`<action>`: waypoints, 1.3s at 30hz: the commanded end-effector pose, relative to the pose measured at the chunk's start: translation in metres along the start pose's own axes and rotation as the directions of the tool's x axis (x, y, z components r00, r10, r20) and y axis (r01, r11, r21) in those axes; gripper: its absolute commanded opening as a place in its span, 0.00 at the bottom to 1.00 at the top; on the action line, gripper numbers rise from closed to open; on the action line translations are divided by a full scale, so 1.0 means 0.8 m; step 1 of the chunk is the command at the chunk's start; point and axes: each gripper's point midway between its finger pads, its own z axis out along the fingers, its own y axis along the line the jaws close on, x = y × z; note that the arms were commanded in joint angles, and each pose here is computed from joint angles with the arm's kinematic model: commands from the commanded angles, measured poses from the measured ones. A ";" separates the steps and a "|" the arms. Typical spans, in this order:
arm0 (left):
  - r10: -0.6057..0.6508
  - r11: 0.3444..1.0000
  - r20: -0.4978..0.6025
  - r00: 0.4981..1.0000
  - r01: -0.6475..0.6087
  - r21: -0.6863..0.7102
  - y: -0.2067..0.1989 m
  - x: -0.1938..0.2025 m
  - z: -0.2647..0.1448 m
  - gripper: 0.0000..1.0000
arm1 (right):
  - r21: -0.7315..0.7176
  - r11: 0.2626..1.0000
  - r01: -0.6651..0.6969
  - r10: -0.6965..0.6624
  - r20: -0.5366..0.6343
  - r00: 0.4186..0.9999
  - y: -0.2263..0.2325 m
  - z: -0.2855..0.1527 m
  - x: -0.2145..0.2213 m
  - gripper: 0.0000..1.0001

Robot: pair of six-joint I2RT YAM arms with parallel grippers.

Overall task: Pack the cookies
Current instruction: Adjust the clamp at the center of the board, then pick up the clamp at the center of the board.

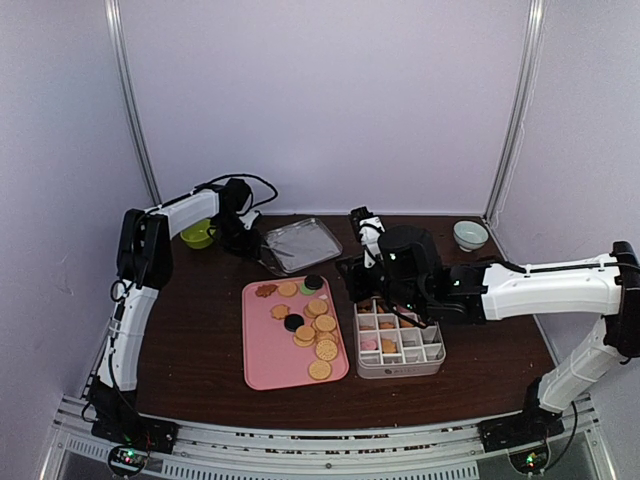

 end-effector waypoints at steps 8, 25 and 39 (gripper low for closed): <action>-0.058 0.996 0.038 0.998 0.055 0.063 0.020 -0.012 -0.009 0.26 | -0.009 1.000 -0.018 0.018 -0.008 1.000 0.007 0.002 -0.003 0.22; -0.065 0.989 0.142 0.988 0.044 0.144 0.030 -0.043 -0.073 0.06 | -0.010 1.000 0.003 -0.003 -0.029 1.000 0.016 0.014 -0.006 0.21; -0.020 0.966 0.138 0.990 -0.017 0.258 0.023 -0.021 -0.135 0.97 | -0.013 1.000 0.008 -0.009 -0.036 0.999 0.015 0.011 -0.003 0.21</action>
